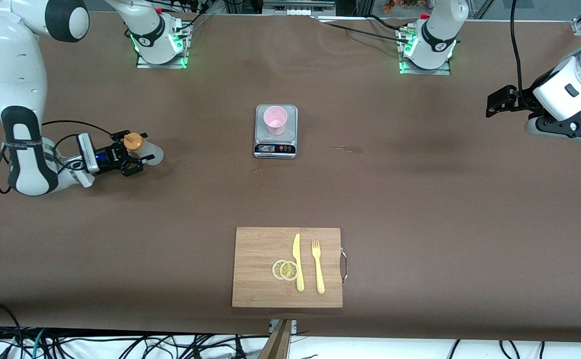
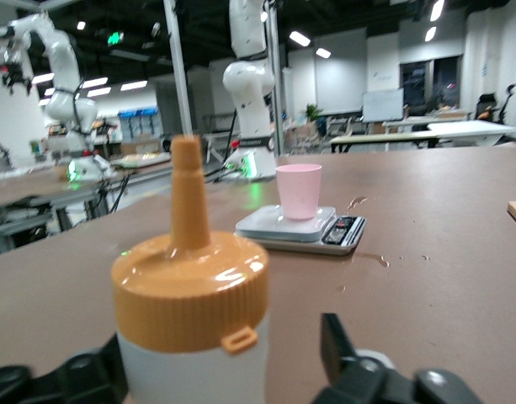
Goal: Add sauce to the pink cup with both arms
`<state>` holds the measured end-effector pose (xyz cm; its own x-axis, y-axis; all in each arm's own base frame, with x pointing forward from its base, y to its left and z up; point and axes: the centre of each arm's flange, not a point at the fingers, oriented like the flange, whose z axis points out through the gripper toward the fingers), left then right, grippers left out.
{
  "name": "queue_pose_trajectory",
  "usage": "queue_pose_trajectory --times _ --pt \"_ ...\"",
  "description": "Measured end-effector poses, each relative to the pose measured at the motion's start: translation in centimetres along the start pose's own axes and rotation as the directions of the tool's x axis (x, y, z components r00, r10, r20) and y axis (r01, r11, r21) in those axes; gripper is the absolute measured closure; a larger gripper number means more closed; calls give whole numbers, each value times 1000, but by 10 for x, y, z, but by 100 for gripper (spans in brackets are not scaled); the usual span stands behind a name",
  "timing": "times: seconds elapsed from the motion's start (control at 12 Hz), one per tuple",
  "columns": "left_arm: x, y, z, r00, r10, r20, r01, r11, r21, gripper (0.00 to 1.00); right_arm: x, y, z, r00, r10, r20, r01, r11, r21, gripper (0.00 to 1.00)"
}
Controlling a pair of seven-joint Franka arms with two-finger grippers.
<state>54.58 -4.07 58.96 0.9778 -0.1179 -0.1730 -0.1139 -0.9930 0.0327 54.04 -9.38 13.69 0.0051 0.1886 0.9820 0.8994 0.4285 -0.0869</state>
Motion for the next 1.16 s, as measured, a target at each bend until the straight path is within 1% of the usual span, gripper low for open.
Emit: queue_pose_trajectory --times 0.08,0.17,0.25,0.33,0.42,0.5,0.58,0.66,0.75,0.83,1.0,1.08,1.16 --pt "0 0 0 1000 0 0 0 1000 0 0 12 -1 -20 999 -7 53 6 1000 15 0" --pt "0 0 0 1000 0 0 0 1000 0 0 28 -5 -41 993 -1 114 -3 1000 28 0" --pt "0 0 0 1000 0 0 0 1000 0 0 49 -9 -64 981 26 190 -34 999 37 0" --pt "0 0 0 1000 0 0 0 1000 0 0 75 -13 -86 956 70 283 -82 996 30 0" --pt "0 0 0 1000 0 0 0 1000 0 0 109 -16 -108 912 127 391 -134 991 -7 0" --pt "0 0 0 1000 0 0 0 1000 0 0 149 -20 -124 850 202 487 -194 979 -67 0" --pt "0 0 0 1000 0 0 0 1000 0 0 190 -25 -134 778 287 559 -252 957 -141 0" --pt "0 0 0 1000 0 0 0 1000 0 0 232 -28 -138 701 368 611 -295 929 -222 0" --pt "0 0 0 1000 0 -1 0 1000 0 0 270 -30 -135 626 440 644 -324 898 -299 0" --pt "0 0 0 1000 0 -1 0 1000 0 0 305 -30 -127 549 511 661 -346 859 -377 0" --pt "0 0 0 1000 0 -1 0 1000 0 0 356 -28 -105 413 632 656 -371 775 -512 0" --pt "0 0 0 1000 0 -1 0 1000 0 0 377 -27 -94 342 688 640 -373 724 -580 0" --pt "0 0 0 1000 0 -1 0 1000 0 0 396 -26 -83 274 744 609 -369 666 -648 0"
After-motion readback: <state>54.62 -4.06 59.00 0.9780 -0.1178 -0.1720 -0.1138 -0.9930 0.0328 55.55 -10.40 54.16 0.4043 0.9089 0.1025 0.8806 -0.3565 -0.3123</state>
